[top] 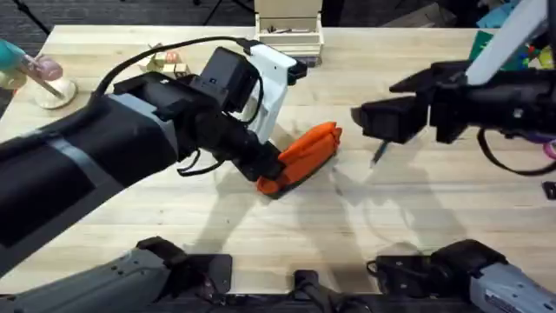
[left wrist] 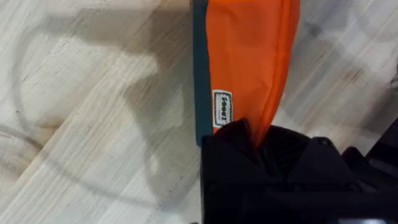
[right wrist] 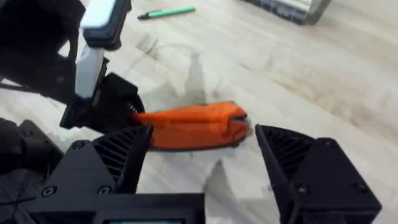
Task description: Unzip the bag, pick up the pens from the table one at a time and place them inside, then zip the bag closed.
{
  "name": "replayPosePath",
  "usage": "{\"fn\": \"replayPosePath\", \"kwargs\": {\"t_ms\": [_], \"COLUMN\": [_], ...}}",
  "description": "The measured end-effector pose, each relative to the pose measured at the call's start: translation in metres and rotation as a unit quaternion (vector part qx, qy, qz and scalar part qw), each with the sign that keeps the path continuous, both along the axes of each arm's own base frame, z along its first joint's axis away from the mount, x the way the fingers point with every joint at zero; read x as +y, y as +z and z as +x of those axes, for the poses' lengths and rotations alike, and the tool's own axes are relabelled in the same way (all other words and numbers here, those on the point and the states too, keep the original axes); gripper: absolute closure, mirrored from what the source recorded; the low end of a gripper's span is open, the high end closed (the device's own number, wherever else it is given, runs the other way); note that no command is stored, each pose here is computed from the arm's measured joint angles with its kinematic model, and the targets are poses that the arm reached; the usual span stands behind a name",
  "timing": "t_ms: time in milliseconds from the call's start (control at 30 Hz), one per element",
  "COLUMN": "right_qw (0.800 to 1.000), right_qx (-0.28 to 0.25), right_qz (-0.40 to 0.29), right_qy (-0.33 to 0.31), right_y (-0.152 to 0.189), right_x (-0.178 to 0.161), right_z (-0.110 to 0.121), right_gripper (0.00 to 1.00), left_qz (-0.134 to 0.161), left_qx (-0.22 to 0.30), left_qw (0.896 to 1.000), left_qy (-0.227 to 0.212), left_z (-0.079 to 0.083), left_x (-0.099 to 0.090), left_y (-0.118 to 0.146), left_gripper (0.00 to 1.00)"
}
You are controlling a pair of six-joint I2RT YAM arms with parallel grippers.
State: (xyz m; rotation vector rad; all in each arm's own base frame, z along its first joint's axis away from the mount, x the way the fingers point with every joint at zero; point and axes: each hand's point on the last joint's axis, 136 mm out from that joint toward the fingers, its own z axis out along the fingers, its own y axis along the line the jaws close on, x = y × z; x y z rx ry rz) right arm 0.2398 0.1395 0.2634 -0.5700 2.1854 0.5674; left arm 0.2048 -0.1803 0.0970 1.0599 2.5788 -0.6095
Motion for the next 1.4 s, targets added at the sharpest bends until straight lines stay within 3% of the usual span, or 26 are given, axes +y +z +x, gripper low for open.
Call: {"fn": "replayPosePath", "kwargs": {"t_ms": [333, 733, 1000, 1400], "right_qw": [0.998, 0.997, 0.997, 0.986], "right_qx": [0.046, 0.061, 0.07, 0.153], "right_qz": [-0.026, -0.034, -0.035, -0.042], "right_qy": [-0.021, -0.024, -0.025, -0.045], "right_y": [-0.017, -0.023, -0.026, -0.06], "right_x": [-0.014, -0.017, -0.016, -0.012], "right_z": [-0.021, -0.026, -0.024, -0.009], "right_gripper": [0.004, 0.004, 0.003, 0.003], "left_qz": [0.0, 0.0, 0.0, 0.0], "left_qx": [0.0, 0.0, 0.0, 0.0], "left_qw": [1.0, 1.0, 1.0, 1.0], "left_qy": [0.0, 0.0, 0.0, 0.0], "left_z": [0.0, 0.0, 0.0, 0.0], "left_x": [0.0, 0.0, 0.0, 0.0], "left_y": [0.0, 0.0, 0.0, 0.0], "left_gripper": [0.948, 0.955, 0.957, 0.958]}}
